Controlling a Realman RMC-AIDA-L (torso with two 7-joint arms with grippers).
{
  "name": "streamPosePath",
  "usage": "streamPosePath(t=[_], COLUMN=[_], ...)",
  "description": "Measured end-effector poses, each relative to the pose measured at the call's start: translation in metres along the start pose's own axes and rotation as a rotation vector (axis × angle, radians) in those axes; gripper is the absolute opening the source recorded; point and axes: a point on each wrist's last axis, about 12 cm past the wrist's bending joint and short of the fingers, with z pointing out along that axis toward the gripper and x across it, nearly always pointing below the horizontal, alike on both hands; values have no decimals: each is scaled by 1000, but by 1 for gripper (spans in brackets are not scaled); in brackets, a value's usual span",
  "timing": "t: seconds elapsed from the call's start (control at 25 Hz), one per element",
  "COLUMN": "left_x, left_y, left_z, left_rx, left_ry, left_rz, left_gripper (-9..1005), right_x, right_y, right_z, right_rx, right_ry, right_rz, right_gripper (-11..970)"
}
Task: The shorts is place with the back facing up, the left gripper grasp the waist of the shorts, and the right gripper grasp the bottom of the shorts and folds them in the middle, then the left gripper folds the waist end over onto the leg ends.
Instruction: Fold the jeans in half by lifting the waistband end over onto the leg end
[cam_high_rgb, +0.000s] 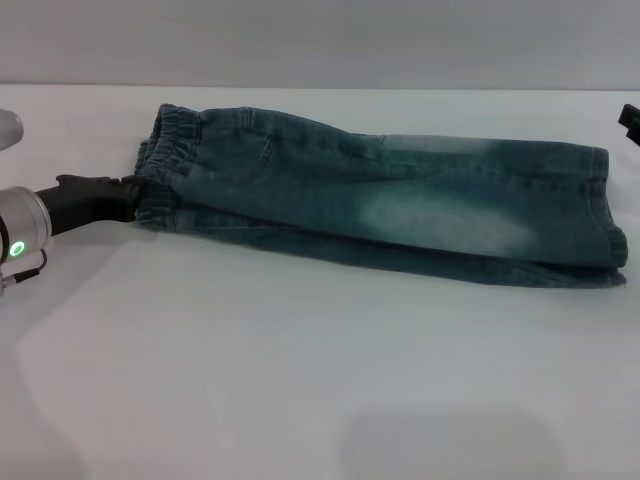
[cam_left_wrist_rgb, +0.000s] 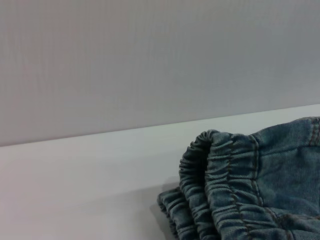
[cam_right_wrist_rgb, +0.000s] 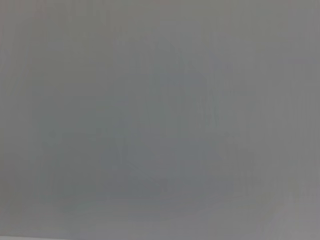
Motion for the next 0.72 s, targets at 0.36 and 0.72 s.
streamPosePath(t=[0.36, 0.72], left_x=[-15, -29], left_y=[3, 12], left_z=[-12, -26], left_rx=[78, 129], left_ry=[-44, -42], left_rz=[-63, -105], left_gripper=[30, 268], right_x=[0, 0], right_y=[0, 0], right_z=[0, 0], right_rx=[1, -1], right_ry=[0, 0], right_rz=[-1, -2], right_gripper=[400, 399])
